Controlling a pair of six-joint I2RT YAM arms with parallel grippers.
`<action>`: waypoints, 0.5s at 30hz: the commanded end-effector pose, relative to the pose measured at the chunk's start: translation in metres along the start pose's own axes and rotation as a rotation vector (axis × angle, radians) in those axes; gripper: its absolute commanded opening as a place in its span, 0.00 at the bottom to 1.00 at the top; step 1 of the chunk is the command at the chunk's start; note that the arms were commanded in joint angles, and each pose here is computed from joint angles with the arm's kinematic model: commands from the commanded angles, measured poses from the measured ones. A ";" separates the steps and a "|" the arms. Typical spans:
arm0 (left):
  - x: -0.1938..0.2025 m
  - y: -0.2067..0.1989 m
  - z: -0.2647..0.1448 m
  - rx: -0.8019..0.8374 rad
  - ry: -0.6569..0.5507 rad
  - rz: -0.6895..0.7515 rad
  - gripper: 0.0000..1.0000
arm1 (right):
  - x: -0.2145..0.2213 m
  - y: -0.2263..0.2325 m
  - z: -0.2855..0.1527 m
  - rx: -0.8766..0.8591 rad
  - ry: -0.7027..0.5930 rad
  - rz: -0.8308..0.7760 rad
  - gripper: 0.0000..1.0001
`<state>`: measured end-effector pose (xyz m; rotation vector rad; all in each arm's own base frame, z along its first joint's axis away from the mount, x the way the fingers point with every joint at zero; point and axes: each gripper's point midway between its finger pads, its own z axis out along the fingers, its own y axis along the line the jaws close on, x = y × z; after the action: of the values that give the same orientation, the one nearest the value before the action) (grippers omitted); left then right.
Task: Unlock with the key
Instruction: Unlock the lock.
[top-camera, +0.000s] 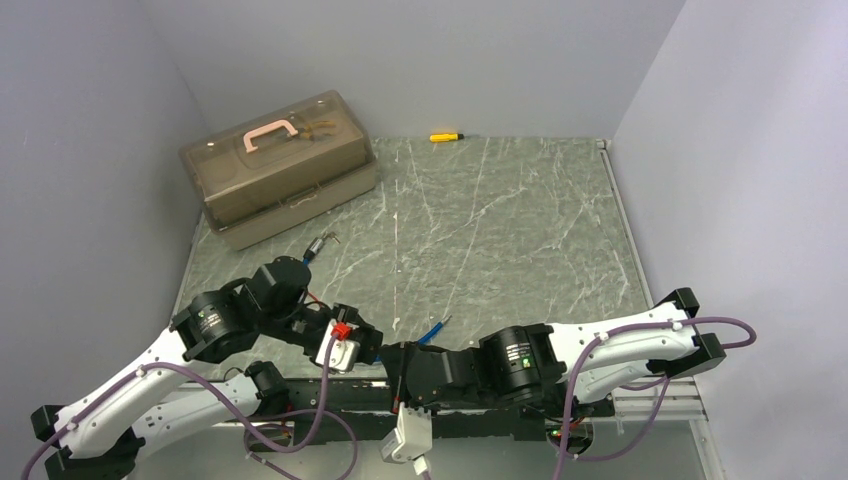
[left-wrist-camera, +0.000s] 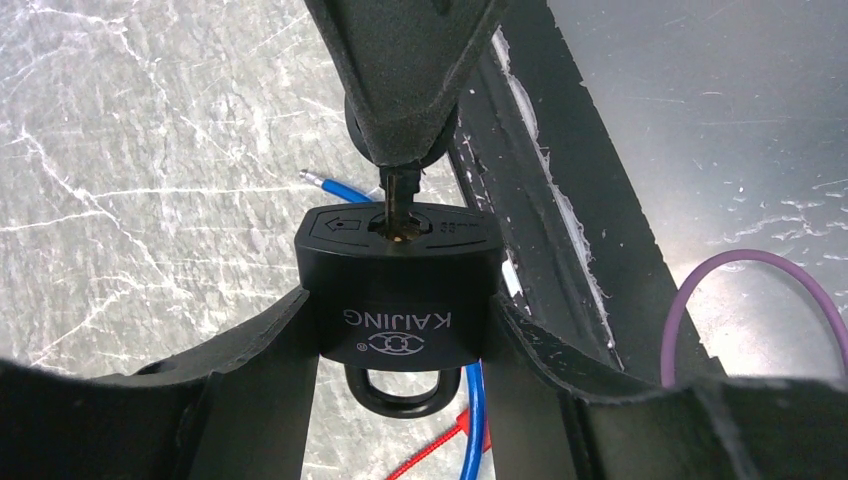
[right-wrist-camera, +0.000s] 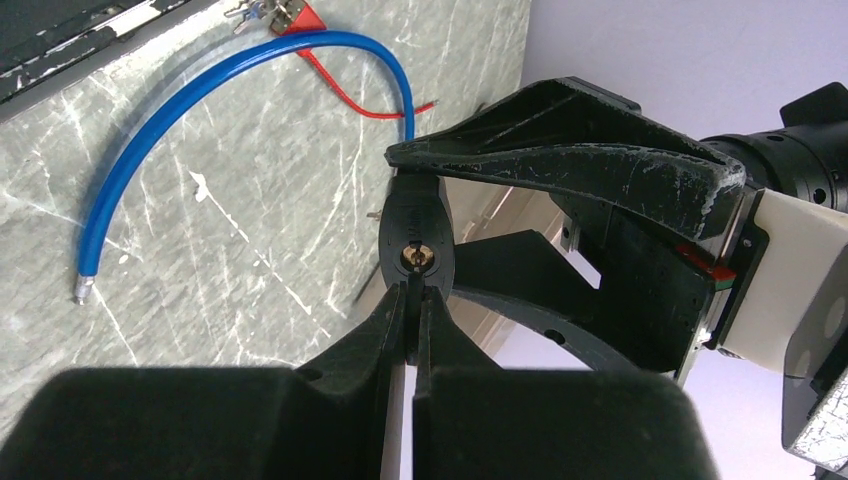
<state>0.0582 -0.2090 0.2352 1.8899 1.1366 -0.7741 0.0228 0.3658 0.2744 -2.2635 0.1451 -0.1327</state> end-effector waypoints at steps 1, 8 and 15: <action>-0.064 0.043 -0.014 -0.153 -0.191 0.151 0.00 | -0.019 0.006 0.012 -0.009 -0.076 0.027 0.00; -0.080 0.051 -0.013 -0.165 -0.224 0.164 0.00 | -0.023 0.010 0.028 -0.007 -0.107 0.067 0.00; -0.091 0.065 -0.016 -0.224 -0.233 0.192 0.00 | -0.015 0.014 0.046 -0.004 -0.132 0.112 0.00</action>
<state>0.0639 -0.2086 0.2180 1.9358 1.2367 -0.7272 0.0321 0.3678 0.2551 -2.2664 0.2228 -0.0893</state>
